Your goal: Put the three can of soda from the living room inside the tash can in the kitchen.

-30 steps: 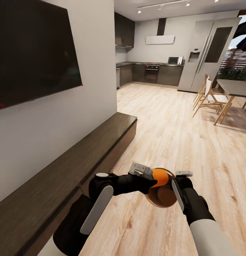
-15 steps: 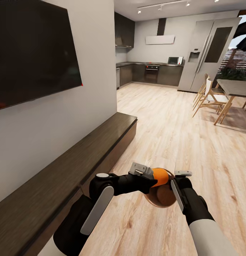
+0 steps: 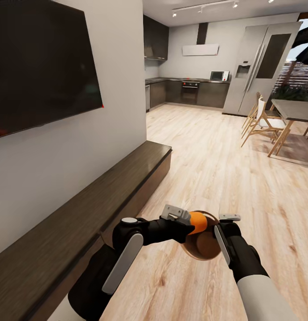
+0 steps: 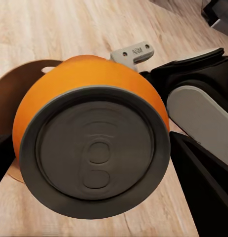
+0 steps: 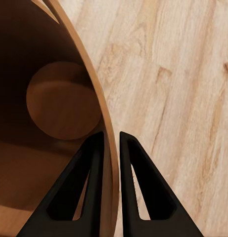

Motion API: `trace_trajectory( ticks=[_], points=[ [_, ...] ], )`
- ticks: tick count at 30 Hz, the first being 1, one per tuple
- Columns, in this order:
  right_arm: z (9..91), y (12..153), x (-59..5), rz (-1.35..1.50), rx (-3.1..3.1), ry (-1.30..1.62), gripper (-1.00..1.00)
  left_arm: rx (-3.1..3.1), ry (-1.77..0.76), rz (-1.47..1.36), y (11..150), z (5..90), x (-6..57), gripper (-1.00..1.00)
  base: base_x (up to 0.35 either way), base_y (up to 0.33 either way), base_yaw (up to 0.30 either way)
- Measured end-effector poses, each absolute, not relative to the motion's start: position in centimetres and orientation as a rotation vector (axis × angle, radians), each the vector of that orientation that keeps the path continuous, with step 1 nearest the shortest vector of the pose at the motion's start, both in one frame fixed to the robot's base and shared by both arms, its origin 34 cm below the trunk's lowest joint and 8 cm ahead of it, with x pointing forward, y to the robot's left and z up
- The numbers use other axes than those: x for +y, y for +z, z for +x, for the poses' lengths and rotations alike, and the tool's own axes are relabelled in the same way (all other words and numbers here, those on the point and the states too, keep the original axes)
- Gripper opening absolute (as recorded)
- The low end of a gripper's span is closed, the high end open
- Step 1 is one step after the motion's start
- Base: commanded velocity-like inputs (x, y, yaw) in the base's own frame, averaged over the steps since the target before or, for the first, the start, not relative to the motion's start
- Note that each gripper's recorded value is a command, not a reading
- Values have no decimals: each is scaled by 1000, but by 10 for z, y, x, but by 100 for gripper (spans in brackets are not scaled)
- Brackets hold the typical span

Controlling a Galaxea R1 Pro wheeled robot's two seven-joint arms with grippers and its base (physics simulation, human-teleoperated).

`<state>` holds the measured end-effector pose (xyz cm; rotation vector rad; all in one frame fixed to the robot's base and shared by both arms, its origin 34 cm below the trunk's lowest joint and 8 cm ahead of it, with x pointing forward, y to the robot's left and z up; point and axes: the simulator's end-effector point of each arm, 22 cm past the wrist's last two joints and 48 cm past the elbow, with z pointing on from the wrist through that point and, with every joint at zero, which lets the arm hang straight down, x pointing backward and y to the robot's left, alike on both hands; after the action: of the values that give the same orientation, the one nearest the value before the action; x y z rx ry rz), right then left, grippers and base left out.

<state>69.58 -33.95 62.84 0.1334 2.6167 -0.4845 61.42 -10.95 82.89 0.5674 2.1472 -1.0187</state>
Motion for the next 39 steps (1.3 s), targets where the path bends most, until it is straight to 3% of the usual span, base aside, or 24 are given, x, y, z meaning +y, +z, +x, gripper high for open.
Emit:
trace_trajectory(
  ticks=[39],
  points=[
    [701, 627, -284, 34, 2623, -418, -100, 2301, -855, 443, 753, 636, -91, -100, 0, 0, 0]
  ],
)
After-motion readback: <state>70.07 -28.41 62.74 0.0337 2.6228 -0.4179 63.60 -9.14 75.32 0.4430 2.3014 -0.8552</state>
